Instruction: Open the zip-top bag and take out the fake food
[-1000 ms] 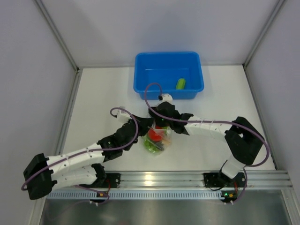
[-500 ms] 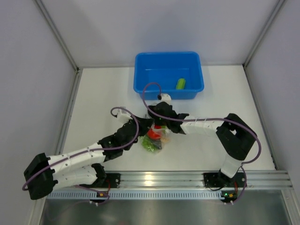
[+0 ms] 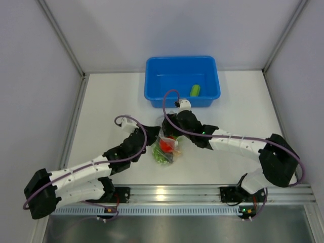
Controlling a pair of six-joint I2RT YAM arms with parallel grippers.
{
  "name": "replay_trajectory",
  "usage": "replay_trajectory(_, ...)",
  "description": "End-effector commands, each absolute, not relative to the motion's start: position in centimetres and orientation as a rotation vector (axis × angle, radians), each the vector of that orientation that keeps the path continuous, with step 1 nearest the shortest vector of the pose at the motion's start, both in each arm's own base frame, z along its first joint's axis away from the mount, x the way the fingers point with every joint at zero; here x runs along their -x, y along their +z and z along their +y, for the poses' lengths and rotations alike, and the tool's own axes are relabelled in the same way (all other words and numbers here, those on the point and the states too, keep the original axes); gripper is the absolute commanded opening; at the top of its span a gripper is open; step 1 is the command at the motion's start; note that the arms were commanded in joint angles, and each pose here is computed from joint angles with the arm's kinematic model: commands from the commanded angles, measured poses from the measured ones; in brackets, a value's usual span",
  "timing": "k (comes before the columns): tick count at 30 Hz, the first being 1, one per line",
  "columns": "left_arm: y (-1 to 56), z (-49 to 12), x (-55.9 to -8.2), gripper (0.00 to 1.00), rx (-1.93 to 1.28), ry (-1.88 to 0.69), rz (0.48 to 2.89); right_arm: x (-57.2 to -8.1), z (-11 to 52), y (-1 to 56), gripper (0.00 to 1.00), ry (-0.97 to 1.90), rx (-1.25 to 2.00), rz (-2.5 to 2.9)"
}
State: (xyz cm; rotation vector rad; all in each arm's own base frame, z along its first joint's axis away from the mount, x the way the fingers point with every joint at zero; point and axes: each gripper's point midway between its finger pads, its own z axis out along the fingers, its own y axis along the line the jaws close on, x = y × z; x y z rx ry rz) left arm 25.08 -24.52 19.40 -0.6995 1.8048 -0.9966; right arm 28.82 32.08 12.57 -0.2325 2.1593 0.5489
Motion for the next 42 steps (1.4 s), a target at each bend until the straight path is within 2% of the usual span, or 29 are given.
replay_trajectory(1, 21.0, -23.2, -25.9, 0.00, 0.702, -0.950, 1.742, -27.1, 31.9, 15.4, 0.47, 0.569, 0.332, 2.102)
replay_trajectory(8, 21.1, -21.9, -26.1, 0.00, 0.710, -0.893, 1.731, -25.4, 30.7, 19.3, 0.47, 0.607, 0.389, 2.045)
replay_trajectory(14, 20.6, -21.0, -25.9, 0.00, 0.725, -0.866, 1.738, -26.5, 29.1, 24.4, 0.47, 0.550, 0.366, 1.968)
replay_trajectory(20, 20.3, -20.5, -25.5, 0.00, 0.731, -0.876, 1.741, -32.6, 27.0, 27.3, 0.47, 0.437, 0.284, 1.947)
replay_trajectory(26, 20.2, -20.0, -25.1, 0.00, 0.740, -0.884, 1.735, -42.3, 24.8, 27.7, 0.47, 0.336, 0.146, 1.942)
replay_trajectory(27, 20.3, -20.0, -25.1, 0.00, 0.741, -0.887, 1.733, -44.0, 24.4, 25.7, 0.47, 0.274, 0.132, 1.982)
replay_trajectory(29, 20.4, -20.0, -25.1, 0.00, 0.739, -0.889, 1.734, -46.7, 23.4, 26.6, 0.48, 0.241, 0.098, 1.970)
replay_trajectory(32, 20.9, -20.0, -24.9, 0.00, 0.729, -0.902, 1.729, -50.4, 22.5, 23.1, 0.49, 0.164, 0.096, 2.029)
replay_trajectory(34, 21.2, -19.9, -24.9, 0.00, 0.718, -0.904, 1.721, -51.7, 21.6, 21.7, 0.52, 0.124, 0.089, 2.062)
replay_trajectory(38, 21.4, -19.5, -24.6, 0.00, 0.711, -0.906, 1.713, -53.8, 21.1, 18.8, 0.64, 0.072, 0.105, 2.135)
replay_trajectory(39, 21.7, -19.4, -24.5, 0.00, 0.710, -0.913, 1.708, -53.9, 20.9, 18.6, 0.73, 0.065, 0.104, 2.142)
replay_trajectory(41, 22.0, -19.3, -24.5, 0.00, 0.705, -0.920, 1.703, -53.8, 20.7, 18.3, 0.81, 0.055, 0.104, 2.156)
replay_trajectory(42, 22.4, -19.3, -24.4, 0.00, 0.699, -0.925, 1.696, -53.7, 20.7, 18.9, 0.97, 0.061, 0.105, 2.148)
